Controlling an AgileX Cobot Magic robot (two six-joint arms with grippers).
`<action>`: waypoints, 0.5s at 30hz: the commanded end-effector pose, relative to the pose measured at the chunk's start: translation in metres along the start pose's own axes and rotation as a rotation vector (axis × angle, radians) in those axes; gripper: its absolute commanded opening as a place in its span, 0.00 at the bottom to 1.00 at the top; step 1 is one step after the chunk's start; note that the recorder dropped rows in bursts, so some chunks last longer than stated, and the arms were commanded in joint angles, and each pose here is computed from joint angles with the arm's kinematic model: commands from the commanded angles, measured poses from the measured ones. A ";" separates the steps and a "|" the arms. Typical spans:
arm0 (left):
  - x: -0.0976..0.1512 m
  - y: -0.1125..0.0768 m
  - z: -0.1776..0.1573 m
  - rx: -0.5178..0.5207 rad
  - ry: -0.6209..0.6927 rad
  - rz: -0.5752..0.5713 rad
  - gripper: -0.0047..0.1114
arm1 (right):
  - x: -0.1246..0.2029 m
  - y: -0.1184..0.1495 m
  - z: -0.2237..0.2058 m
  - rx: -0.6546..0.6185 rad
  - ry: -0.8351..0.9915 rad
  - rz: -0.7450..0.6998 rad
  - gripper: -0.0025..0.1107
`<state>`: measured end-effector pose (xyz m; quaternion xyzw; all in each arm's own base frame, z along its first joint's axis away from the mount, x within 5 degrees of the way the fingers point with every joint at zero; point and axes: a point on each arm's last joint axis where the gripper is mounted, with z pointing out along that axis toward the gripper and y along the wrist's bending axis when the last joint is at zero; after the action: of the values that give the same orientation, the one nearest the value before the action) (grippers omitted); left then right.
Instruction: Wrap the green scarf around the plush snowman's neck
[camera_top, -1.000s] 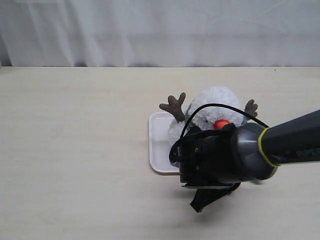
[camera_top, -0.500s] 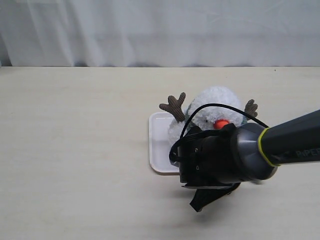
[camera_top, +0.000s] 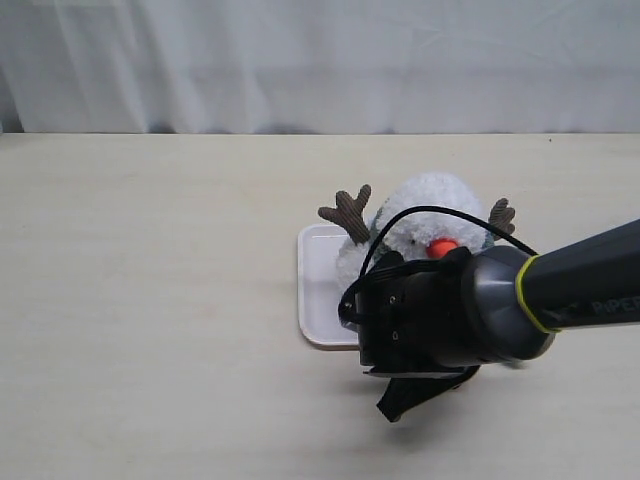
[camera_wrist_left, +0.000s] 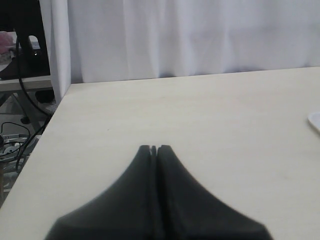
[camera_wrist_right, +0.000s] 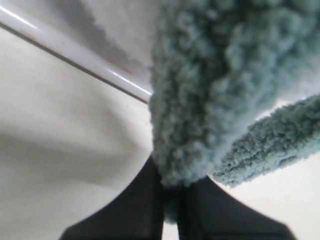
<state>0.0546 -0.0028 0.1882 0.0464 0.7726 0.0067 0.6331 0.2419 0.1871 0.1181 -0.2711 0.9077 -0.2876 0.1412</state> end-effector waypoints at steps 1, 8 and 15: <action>0.000 0.000 0.000 -0.001 -0.009 -0.007 0.04 | 0.002 0.001 0.001 0.000 0.007 -0.041 0.08; 0.000 0.000 0.000 -0.001 -0.009 -0.007 0.04 | 0.006 -0.001 0.001 0.021 0.047 -0.045 0.38; 0.000 0.000 0.000 -0.001 -0.009 -0.007 0.04 | 0.013 -0.004 -0.003 0.028 0.122 -0.031 0.49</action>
<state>0.0546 -0.0028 0.1882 0.0464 0.7726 0.0067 0.6331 0.2364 0.1800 0.1198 -0.2663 0.9040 -0.3190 0.1007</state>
